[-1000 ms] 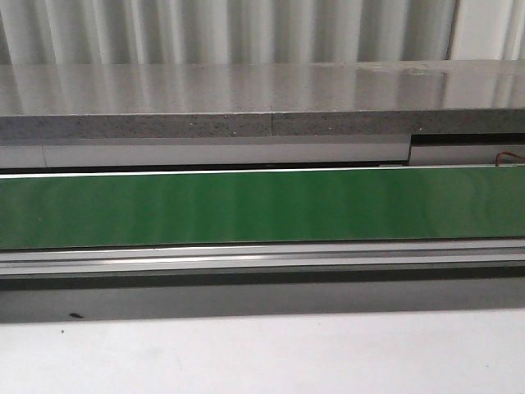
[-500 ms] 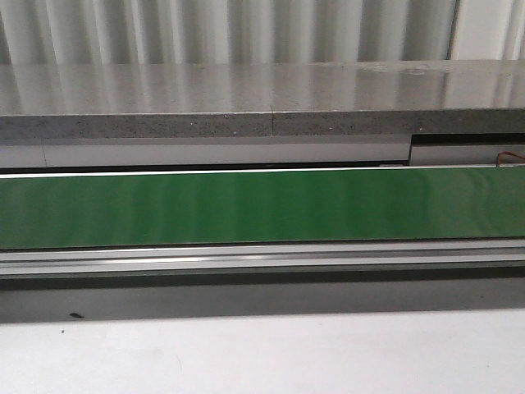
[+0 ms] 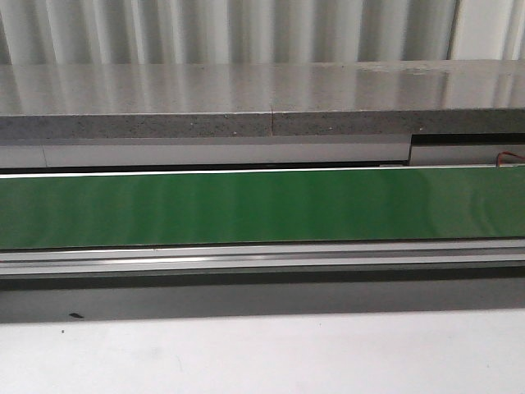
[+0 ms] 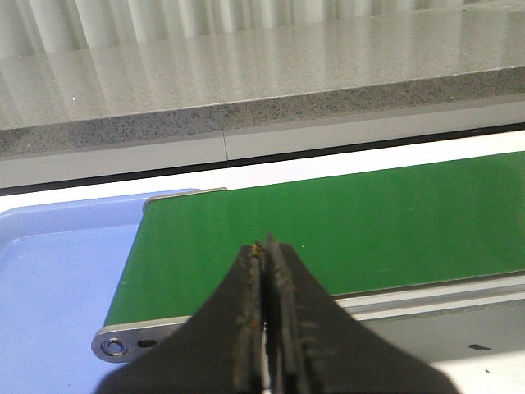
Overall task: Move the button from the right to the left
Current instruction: 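Grasp the yellow-capped button by its switch block with the right gripper, then lift the button and place it on the conveyor belt, then release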
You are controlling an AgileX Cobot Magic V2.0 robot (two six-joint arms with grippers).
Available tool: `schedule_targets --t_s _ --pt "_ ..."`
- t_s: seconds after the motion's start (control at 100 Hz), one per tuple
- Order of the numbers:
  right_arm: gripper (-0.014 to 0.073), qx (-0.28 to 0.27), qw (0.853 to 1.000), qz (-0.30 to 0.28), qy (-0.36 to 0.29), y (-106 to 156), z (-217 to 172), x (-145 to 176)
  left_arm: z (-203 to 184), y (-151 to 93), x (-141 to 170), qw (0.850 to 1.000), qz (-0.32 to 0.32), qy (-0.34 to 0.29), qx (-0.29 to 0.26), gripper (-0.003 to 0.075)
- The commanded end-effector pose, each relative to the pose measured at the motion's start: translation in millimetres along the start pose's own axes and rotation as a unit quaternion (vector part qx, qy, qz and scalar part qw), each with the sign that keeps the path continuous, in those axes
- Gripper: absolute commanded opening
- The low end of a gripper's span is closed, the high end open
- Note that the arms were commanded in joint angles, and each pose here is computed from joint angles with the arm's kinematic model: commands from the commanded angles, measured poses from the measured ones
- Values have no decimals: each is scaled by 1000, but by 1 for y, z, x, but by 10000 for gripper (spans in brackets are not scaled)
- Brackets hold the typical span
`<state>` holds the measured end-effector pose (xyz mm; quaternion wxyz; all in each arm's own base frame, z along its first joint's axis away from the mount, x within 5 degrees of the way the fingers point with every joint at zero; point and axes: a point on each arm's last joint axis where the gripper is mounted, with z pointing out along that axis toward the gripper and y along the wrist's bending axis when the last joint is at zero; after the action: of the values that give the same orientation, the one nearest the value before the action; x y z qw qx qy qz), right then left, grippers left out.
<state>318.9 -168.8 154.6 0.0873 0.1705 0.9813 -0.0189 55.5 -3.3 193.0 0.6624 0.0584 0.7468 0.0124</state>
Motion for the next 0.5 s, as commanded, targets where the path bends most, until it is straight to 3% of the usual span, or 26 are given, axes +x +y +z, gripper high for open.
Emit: schedule_targets --t_s 0.0,0.08,0.13,0.29,0.49 --pt "327 8 999 -6 -43 -2 -20 -10 0 -1 4 999 -6 -35 1 -20" --pt "191 7 999 -5 -43 -2 -20 -10 0 -1 4 999 -6 -35 1 -20" --pt "152 8 999 -5 -45 -2 -20 -10 0 -1 4 999 -6 -35 1 -20" --pt "146 2 998 1 -55 -1 -30 -10 0 -1 4 999 -6 -35 1 -20" --pt "146 -12 994 10 -104 9 -73 -7 0 -1 4 999 -6 -35 1 -20"
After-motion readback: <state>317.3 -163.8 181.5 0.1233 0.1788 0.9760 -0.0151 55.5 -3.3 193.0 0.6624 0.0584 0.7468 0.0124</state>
